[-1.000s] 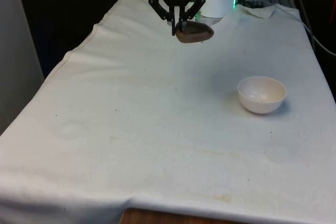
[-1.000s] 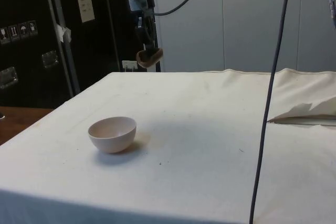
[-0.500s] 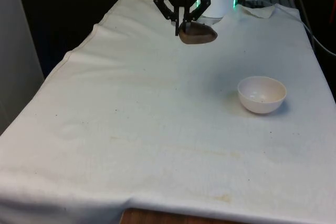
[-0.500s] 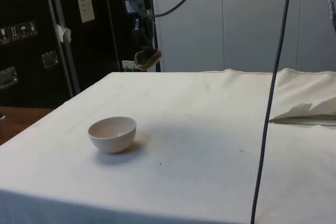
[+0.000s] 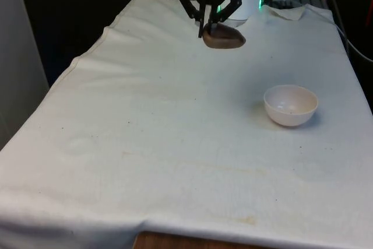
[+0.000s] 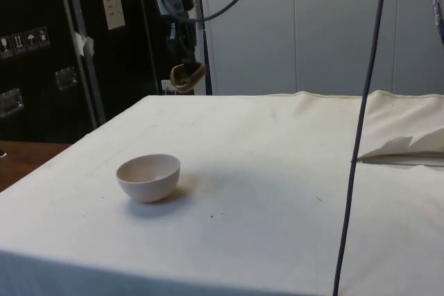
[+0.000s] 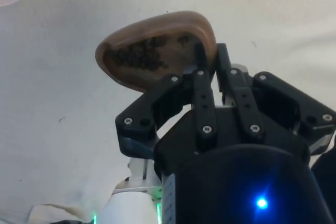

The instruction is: Pour the coffee beans from the cup into the bowl.

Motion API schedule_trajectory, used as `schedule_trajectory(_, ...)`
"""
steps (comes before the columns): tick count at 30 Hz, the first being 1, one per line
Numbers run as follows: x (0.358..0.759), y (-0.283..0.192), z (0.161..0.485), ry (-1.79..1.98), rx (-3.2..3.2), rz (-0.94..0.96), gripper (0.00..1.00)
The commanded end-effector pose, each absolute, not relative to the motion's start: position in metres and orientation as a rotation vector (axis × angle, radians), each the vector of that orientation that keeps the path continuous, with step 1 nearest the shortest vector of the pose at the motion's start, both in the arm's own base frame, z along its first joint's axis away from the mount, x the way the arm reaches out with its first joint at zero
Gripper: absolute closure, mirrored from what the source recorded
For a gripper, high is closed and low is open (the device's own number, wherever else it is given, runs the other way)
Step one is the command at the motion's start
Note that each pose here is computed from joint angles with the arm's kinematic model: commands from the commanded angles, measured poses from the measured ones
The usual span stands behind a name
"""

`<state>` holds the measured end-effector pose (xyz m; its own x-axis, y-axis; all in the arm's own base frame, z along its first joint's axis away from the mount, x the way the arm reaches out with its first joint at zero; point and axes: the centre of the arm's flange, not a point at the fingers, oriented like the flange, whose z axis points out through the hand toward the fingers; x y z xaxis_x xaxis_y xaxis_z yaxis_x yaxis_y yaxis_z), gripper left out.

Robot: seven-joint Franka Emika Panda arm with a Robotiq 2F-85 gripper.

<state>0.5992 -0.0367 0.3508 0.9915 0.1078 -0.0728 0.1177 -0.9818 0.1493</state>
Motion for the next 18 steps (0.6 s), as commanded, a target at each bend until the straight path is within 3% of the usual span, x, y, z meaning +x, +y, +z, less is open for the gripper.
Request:
schedule_trajectory(1,0.599,-0.034,0.354,0.161,2.969,-0.087,1.00)
schedule_trajectory(18,0.602,-0.005,0.359,0.130,2.903,-0.047,1.00)
